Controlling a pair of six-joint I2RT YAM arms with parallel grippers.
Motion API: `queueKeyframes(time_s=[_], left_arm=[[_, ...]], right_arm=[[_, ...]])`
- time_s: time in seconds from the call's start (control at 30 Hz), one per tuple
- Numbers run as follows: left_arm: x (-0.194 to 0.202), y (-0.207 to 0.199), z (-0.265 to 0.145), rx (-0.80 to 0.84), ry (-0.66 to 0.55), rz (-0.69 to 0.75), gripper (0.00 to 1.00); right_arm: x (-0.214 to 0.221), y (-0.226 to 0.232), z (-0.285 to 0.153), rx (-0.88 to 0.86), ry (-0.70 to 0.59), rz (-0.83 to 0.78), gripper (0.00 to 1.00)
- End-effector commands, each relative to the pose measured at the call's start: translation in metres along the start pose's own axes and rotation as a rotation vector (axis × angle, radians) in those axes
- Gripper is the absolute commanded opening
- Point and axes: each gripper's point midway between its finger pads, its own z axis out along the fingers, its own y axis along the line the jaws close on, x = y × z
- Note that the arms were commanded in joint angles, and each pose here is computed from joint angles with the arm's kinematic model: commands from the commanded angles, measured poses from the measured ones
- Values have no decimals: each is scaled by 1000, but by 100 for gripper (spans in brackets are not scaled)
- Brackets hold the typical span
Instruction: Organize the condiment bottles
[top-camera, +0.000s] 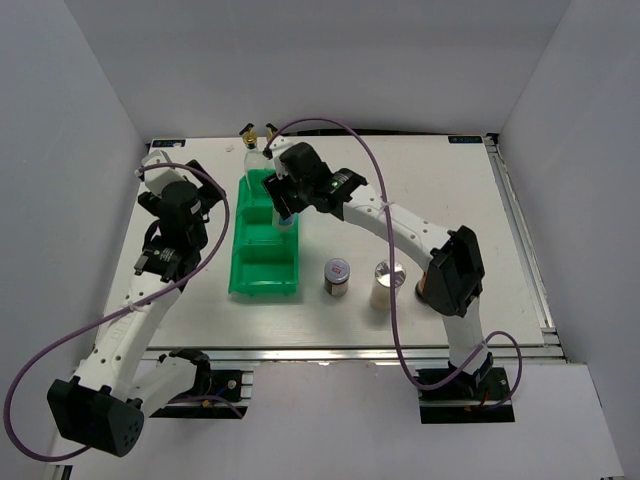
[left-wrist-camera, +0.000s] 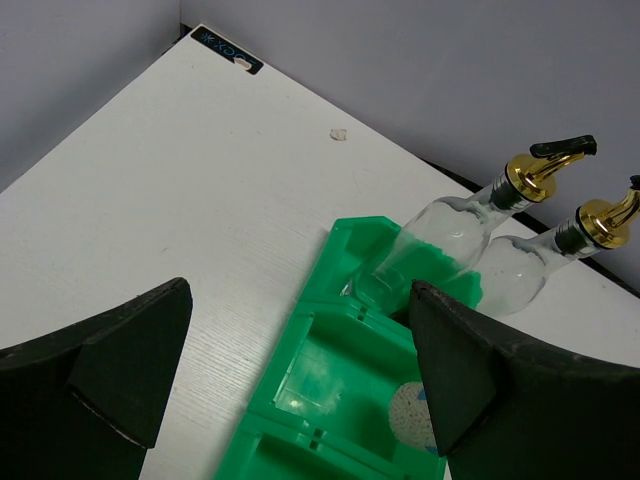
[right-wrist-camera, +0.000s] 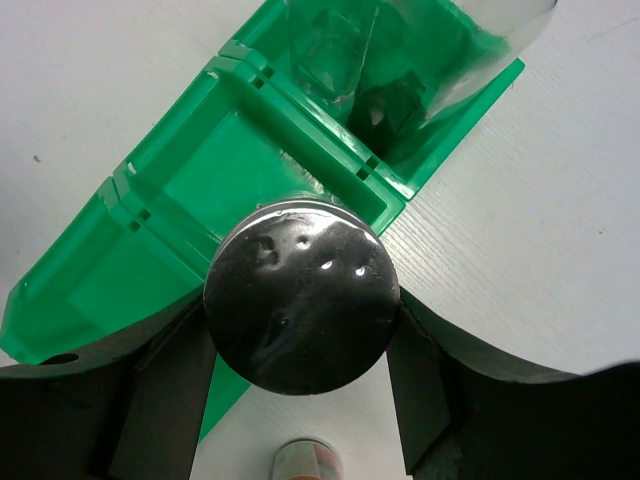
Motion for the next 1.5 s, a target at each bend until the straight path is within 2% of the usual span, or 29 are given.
queueKeyframes(time_s=[0.0, 0.2, 0.33, 0.43, 0.53, 0.57, 0.63, 0.67, 0.87, 1.13, 1.33, 1.4, 1.47], left_arm=[[-7, -1, -5, 21, -22, -23, 98], [-5, -1, -4, 19, -19, -19, 98], [-5, 0, -4, 20, -18, -17, 98], [-5, 0, -4, 19, -19, -19, 98], [-5, 0, -5, 18, -20, -19, 98], [-5, 0, -4, 17, -21, -20, 98], [-5, 1, -4, 14, -26, -23, 98], [-6, 0, -4, 18, -28, -26, 98], [-9, -7, -4, 42, -27, -31, 98], [-9, -16, -4, 82, -4, -37, 98], [-16, -34, -9, 157, 21, -41, 98], [-20, -41, -11, 182, 31, -44, 98], [-20, -49, -13, 222, 53, -38, 98]], right_arm=[[-27, -3, -1, 33, -94, 20, 8], [-13, 0, 21, 24, -69, 26, 12], [-8, 3, 30, 22, -61, 34, 17], [-3, 3, 38, 20, -50, 39, 25], [4, 5, 44, 15, -32, 41, 37], [5, 6, 46, 16, -29, 42, 50], [8, 6, 49, 15, -20, 43, 59], [9, 6, 50, 15, -15, 45, 71], [2, 11, 42, -18, -30, 43, 89], [-18, 16, 13, -61, -70, 45, 89], [-47, 37, -44, -210, -173, 36, 89], [-57, 29, -64, -179, -207, 46, 89], [-61, 5, -81, -52, -227, 67, 89]])
